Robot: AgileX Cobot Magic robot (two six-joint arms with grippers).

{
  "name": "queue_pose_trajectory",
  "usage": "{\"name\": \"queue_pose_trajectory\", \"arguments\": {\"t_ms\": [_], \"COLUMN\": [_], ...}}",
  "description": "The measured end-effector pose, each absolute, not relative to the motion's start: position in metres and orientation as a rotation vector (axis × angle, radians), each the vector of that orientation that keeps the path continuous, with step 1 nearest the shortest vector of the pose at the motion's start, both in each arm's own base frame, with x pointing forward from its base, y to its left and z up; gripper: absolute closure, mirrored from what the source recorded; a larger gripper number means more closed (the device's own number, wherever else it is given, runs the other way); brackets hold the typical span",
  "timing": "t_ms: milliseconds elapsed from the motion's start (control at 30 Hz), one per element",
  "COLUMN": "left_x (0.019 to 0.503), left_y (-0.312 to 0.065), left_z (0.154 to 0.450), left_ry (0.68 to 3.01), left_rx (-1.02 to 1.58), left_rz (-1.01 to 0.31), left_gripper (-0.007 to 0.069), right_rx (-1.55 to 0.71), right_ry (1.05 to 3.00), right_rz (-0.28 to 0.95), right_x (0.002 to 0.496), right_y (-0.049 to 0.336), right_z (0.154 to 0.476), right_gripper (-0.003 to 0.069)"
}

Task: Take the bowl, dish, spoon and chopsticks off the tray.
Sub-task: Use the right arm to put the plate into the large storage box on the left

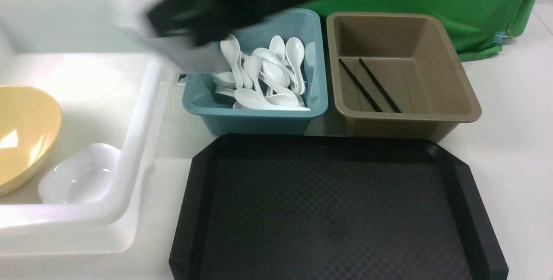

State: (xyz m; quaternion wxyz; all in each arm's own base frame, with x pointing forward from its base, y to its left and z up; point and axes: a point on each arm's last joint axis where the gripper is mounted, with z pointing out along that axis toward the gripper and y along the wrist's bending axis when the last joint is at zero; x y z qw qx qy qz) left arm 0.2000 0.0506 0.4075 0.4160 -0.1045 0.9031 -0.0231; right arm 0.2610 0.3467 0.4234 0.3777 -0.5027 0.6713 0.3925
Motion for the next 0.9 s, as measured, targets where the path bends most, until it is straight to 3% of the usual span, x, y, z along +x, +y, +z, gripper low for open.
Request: {"name": "queue_pose_trajectory", "arguments": {"t_ms": [200, 367, 500, 667, 833, 900], "left_x": [0.18, 0.179, 0.179, 0.18, 0.18, 0.18], "left_y": [0.076, 0.074, 0.073, 0.072, 0.072, 0.072], "left_z": [0.408, 0.411, 0.412, 0.412, 0.413, 0.413], "left_ry": [2.263, 2.238, 2.234, 2.227, 2.218, 2.217], "left_rx": [-0.455, -0.456, -0.451, -0.452, -0.451, -0.448], "left_rz": [-0.033, -0.074, -0.085, -0.102, -0.106, -0.108], "left_gripper": [0.0622, 0.0622, 0.0622, 0.0622, 0.0622, 0.0622], "right_rx": [-1.371, -1.408, -1.449, -1.457, -1.432, -1.432], "right_ry": [1.698, 1.74, 1.791, 1.808, 1.789, 1.787], "right_rz": [1.058, 1.074, 1.013, 0.938, 0.909, 0.909], "right_x": [0.27, 0.276, 0.282, 0.29, 0.293, 0.293], "right_y": [0.419, 0.457, 0.469, 0.472, 0.473, 0.473], "right_z": [0.382, 0.33, 0.295, 0.277, 0.277, 0.278], "right_gripper": [0.0632, 0.0632, 0.0632, 0.0623, 0.0525, 0.0426]}}
